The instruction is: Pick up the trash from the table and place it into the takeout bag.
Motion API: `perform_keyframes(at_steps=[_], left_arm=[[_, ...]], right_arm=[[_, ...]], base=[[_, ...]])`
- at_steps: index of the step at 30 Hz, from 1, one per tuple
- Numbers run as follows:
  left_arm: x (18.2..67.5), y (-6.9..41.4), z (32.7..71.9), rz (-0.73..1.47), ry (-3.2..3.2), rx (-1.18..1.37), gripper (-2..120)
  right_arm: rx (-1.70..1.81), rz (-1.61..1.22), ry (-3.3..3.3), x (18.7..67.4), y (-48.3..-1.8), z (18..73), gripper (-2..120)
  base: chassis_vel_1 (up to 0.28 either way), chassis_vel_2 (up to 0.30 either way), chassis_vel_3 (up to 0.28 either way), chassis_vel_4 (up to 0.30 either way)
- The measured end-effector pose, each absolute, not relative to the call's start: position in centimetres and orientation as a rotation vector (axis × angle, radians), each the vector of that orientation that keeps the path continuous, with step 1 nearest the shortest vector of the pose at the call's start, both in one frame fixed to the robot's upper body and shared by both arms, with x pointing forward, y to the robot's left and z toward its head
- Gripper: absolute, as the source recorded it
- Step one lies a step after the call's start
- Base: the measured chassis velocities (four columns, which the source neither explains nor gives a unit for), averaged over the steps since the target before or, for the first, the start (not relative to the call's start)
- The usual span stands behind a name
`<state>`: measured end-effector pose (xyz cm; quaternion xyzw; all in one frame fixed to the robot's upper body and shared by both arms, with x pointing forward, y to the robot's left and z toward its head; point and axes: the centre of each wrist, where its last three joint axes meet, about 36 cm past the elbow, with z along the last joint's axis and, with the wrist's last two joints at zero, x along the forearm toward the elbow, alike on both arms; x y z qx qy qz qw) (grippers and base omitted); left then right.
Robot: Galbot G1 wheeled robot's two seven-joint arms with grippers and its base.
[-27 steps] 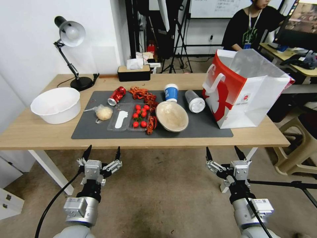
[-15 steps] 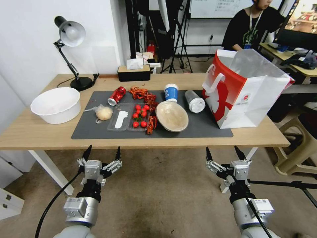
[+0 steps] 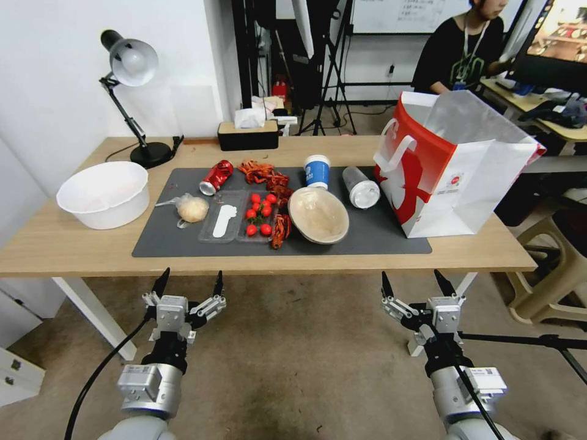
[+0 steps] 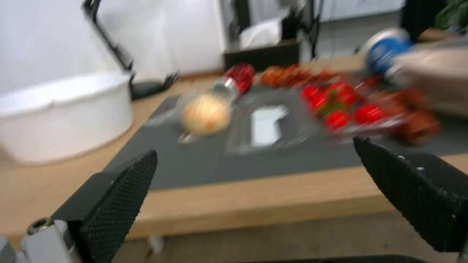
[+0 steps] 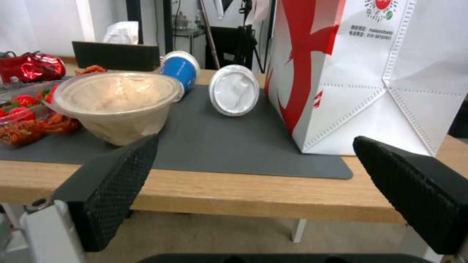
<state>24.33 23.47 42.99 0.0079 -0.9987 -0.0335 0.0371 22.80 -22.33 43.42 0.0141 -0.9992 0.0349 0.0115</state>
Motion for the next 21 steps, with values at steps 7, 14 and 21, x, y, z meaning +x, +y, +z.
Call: perform_keyframes(at_steps=[7, 14, 21], left_arm=[[27.1, 26.0, 41.9, -0.038, -2.967, 0.182, 100], [27.0, 26.0, 41.9, -0.047, -2.995, 0.183, 100], [26.9, 26.1, 41.9, -0.058, -3.015, 0.176, 100]], right_arm=[[-0.017, 0.058, -3.034, 27.0, -22.2, 43.1, 100], [-0.019, -0.016, -3.011, 30.9, -21.8, 43.1, 100], [0.022, -0.039, -3.056, 31.1, -21.7, 43.1, 100]], base=[[0.000, 0.000, 0.000, 0.000], [0.000, 0.000, 0.000, 0.000], [0.000, 0.000, 0.000, 0.000]])
